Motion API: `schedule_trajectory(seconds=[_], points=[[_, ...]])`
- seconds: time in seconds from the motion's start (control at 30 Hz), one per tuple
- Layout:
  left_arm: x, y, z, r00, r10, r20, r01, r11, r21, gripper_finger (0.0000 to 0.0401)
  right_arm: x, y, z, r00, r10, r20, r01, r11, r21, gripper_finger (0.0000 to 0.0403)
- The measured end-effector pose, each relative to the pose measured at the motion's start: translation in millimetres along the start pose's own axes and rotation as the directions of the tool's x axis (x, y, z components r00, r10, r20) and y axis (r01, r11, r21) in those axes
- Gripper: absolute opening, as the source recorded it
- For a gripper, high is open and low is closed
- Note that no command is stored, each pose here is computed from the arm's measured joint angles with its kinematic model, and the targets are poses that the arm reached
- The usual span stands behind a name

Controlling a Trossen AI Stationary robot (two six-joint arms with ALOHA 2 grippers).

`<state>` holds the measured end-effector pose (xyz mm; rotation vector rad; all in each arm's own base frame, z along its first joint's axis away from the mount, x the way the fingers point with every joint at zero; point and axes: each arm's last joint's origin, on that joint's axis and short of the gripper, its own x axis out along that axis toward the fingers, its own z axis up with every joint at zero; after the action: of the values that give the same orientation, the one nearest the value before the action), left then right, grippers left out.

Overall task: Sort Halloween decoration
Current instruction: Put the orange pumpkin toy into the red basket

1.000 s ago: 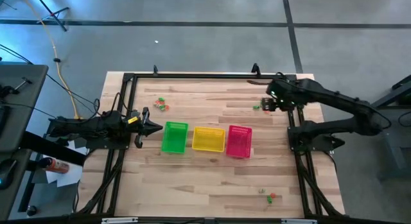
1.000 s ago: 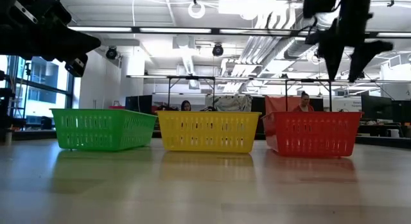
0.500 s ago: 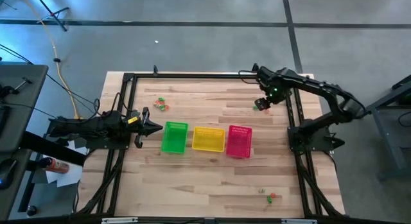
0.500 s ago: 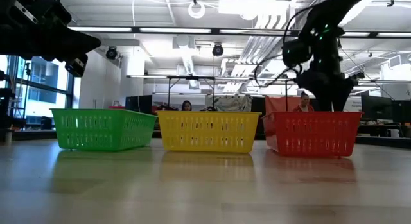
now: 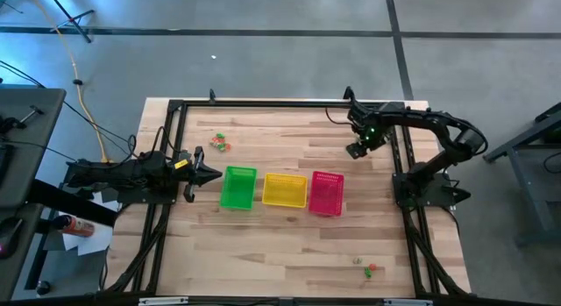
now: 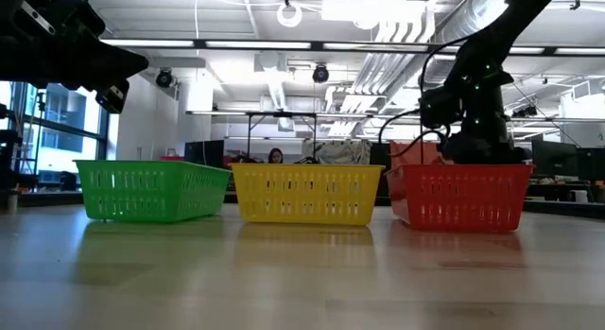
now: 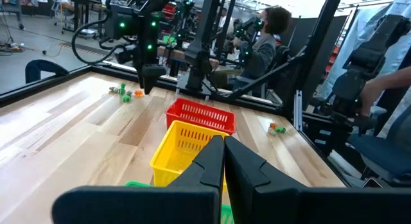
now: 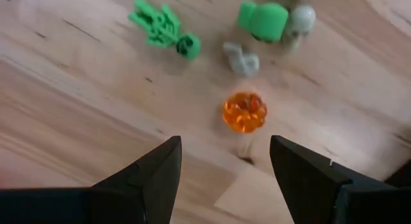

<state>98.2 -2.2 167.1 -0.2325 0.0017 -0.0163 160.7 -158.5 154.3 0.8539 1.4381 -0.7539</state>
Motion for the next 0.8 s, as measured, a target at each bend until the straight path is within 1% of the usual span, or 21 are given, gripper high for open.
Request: schedule_trajectory(seconds=[0.17,0.3,0.57,0.7,0.8], points=[[0.0,0.0,-0.2,1.000,0.000,-0.001,0.000,1.000,0.000,0.0003,-3.3,0.4,6.0,0.998,-0.029,0.054,0.028,1.000,0.003,0.0232],[0.0,0.0,-0.1,1.000,0.000,-0.001,0.000,1.000,0.000,0.0003,-1.2,-0.9,3.8,0.998,-0.052,0.044,0.050,0.998,0.049,0.0232],[0.0,0.0,-0.1,1.000,0.000,0.000,0.000,1.000,0.000,0.0003,12.1,-8.1,-2.8,0.998,-0.047,0.029,0.043,0.992,0.120,0.0232],[0.0,0.0,-0.1,1.000,0.000,0.000,0.000,1.000,0.000,0.0003,12.6,-12.6,0.1,0.998,-0.042,0.052,0.034,0.989,0.143,0.0232],[0.0,0.0,-0.1,1.000,0.001,0.000,-0.001,1.000,0.000,0.0003,10.8,-15.2,4.3,0.996,-0.029,0.080,0.013,0.982,0.189,0.0232]])
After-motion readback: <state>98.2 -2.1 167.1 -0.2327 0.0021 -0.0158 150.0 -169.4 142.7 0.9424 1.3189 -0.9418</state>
